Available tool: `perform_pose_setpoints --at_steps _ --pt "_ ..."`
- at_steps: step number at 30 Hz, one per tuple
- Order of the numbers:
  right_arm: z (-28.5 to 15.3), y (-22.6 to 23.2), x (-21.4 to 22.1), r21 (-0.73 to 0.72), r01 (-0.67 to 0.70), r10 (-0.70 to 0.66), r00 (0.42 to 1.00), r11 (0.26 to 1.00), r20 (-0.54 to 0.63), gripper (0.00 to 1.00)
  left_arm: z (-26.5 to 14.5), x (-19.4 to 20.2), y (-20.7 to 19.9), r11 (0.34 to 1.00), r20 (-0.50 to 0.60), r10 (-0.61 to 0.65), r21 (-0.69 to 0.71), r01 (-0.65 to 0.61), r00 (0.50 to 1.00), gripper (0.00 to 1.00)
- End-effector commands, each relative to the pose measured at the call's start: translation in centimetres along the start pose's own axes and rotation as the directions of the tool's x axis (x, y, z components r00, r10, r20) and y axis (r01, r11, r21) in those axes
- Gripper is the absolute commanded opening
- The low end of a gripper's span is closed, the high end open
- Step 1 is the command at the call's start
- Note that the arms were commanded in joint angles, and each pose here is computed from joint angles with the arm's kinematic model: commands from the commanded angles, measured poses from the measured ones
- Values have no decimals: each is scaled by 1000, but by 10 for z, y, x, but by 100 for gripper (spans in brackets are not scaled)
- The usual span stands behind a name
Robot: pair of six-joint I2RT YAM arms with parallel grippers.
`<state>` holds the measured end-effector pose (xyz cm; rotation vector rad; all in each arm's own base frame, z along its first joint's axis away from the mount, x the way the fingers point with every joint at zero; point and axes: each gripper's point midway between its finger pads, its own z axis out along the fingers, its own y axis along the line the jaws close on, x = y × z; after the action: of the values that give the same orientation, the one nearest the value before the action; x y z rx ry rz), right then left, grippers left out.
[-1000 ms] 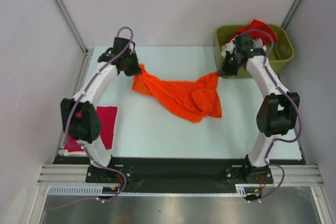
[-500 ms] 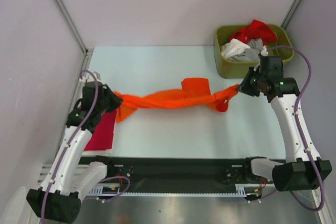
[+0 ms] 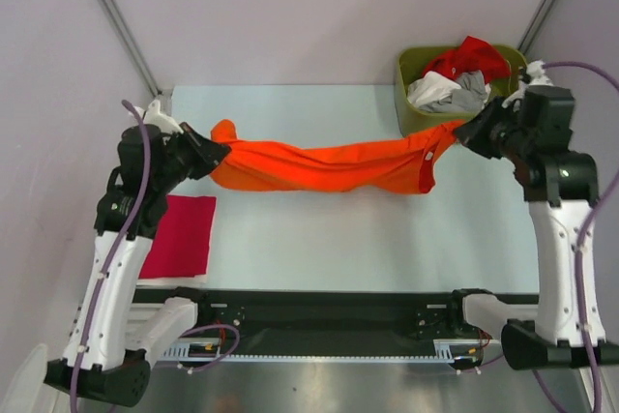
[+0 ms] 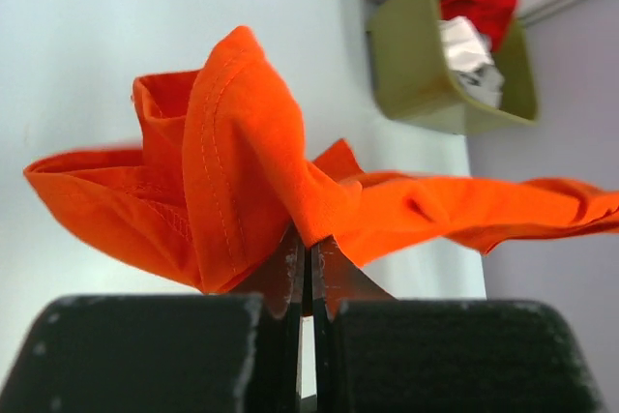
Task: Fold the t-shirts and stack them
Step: Flatten the tshirt out
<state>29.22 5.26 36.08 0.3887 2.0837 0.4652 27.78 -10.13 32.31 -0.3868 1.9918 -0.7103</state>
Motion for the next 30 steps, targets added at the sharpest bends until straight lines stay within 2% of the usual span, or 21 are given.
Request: perform_pose_setpoints --at_steps 1,4,7,10,13,14,16,19,20,22,28,29,30 --pt "-83 32 -26 -121 40 -16 980 992 197 0 -39 -9 -36 983 55 67 168 -75 996 0" --pt "-130 40 -26 -160 82 -33 957 984 290 0 -67 -4 -43 969 99 101 215 -121 990 0" --pt "-160 31 -32 -107 51 -9 932 993 363 0 -84 4 -37 969 129 100 211 -126 987 0" --pt "-161 25 -41 -58 28 -3 923 998 385 0 -83 9 -22 982 139 70 162 -92 988 1" --pt "-132 18 -48 -12 2 2 937 1000 349 0 -69 12 -8 994 115 44 98 -55 992 1" --pt "-108 13 -47 12 -5 1 952 1000 306 0 -62 12 -4 996 106 41 79 -49 994 3" --pt "-80 6 -54 46 -23 9 954 999 298 0 -35 17 15 1000 55 7 -13 -6 998 5" --pt "-11 -14 -32 107 -52 35 988 993 153 0 9 36 41 994 -74 -20 -108 12 997 4" --pt "5 -13 -23 80 -45 36 993 996 115 0 23 40 46 993 -98 -26 -120 14 995 3" --pt "39 -33 -8 128 -62 52 996 990 79 0 53 57 67 986 -176 -12 -165 -18 984 0" --pt "102 -78 -15 257 -22 4 998 966 69 0 115 55 91 977 -210 21 -202 -64 977 1" --pt "108 -83 -16 280 -16 -1 998 960 61 0 131 65 103 970 -265 -2 -235 -62 964 1" --pt "116 -83 -19 276 -6 -12 998 961 62 0 139 60 96 976 -278 5 -207 -65 960 1"
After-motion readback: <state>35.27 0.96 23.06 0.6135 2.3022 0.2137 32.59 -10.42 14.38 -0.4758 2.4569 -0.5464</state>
